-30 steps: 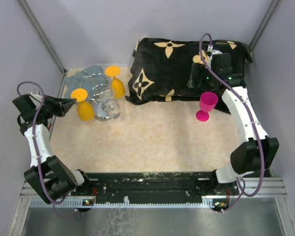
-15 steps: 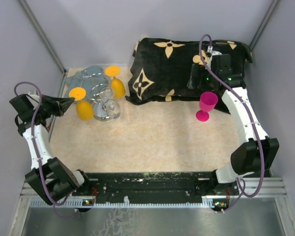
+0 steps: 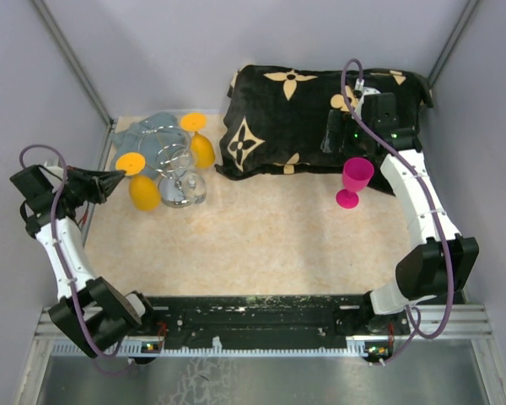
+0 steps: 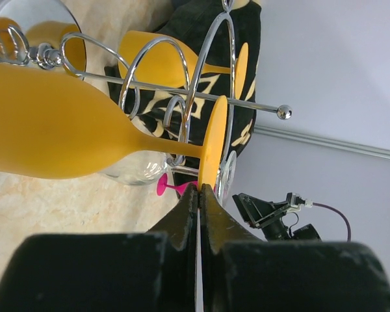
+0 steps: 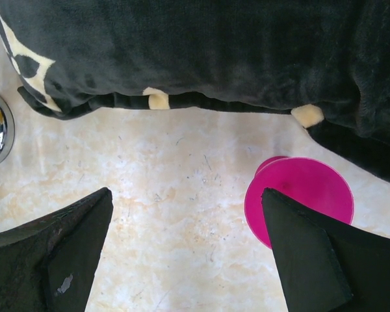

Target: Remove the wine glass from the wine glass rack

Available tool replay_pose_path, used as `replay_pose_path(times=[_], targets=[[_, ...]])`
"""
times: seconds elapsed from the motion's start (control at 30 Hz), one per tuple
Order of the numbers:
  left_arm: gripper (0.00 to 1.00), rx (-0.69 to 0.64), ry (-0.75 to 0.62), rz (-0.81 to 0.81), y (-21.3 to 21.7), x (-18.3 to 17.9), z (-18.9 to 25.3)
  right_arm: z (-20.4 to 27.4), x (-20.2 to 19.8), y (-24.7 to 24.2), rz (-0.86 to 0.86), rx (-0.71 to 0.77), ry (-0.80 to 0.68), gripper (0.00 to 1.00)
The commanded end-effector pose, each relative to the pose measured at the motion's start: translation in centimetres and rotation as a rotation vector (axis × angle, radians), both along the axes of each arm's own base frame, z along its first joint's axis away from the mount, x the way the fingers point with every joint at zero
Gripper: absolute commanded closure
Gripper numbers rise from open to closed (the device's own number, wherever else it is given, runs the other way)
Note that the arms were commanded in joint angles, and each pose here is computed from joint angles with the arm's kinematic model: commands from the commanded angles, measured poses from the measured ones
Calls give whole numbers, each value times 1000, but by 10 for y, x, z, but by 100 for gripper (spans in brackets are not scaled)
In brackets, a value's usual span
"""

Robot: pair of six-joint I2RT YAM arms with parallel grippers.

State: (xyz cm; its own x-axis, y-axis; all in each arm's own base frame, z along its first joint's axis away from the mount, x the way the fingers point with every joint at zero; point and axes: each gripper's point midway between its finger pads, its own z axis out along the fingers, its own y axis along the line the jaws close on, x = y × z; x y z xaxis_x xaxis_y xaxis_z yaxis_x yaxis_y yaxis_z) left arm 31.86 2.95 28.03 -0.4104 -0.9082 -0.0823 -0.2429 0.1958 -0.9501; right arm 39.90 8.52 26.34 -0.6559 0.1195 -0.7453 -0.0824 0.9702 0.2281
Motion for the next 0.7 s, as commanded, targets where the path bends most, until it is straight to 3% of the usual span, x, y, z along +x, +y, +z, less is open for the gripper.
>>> replay_pose_path(times=[0.0,0.43,0.67], targets=[[100,35,-41,3,1,-9,18,29,0,-1,17,3,-98,3],[100,95,-53,82,26,-21,22,31,5,2,48,-5,-105,2],[100,234,-147,107,58,-17,43,39,6,4,61,-4,-122,2]])
